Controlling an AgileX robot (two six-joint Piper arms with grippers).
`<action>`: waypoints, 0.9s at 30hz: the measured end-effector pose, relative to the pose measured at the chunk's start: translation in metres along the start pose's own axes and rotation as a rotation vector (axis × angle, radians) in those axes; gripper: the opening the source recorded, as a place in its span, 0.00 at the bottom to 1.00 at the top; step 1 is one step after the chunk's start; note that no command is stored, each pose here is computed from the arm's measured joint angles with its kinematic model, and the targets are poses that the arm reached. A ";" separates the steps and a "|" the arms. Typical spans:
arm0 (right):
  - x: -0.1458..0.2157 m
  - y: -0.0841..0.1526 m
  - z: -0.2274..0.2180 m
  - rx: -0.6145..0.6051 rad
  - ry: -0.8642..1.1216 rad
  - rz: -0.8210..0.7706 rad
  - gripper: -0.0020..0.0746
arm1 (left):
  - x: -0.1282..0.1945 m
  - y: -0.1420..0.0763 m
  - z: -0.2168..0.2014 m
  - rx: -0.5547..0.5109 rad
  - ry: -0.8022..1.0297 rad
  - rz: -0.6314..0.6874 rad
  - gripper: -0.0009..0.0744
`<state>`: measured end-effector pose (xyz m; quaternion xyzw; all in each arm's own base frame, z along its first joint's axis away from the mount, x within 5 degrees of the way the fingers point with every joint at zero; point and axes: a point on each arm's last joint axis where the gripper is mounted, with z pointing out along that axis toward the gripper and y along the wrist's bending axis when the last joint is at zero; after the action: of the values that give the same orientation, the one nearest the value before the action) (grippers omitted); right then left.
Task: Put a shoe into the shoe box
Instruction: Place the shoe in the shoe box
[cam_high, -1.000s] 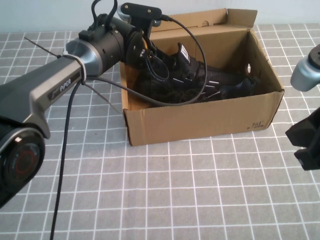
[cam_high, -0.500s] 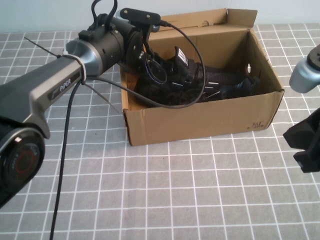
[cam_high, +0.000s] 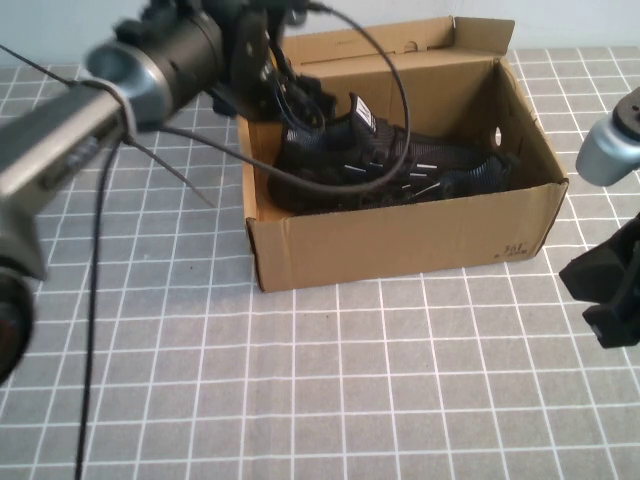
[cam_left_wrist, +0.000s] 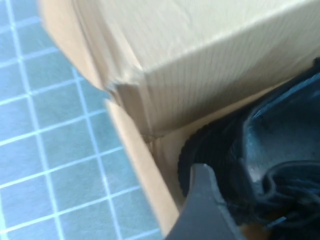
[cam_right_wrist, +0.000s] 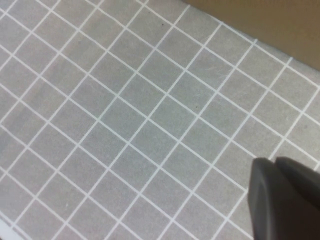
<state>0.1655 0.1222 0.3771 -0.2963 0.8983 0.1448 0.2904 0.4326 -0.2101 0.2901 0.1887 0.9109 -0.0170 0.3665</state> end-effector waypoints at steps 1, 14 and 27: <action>0.000 0.000 0.000 0.000 0.001 -0.002 0.01 | -0.003 0.002 -0.009 -0.002 -0.007 -0.003 0.60; 0.009 0.004 -0.029 -0.002 -0.088 -0.013 0.01 | -0.016 0.024 -0.134 -0.034 -0.038 0.087 0.10; 0.070 0.017 -0.110 -0.027 -0.204 0.025 0.01 | 0.043 0.041 -0.262 0.000 -0.212 0.115 0.01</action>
<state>0.0615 0.0564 0.4229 -0.2727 0.8657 0.1901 0.3743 0.2459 -0.1138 0.4570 0.2379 0.8547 -0.0156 0.4611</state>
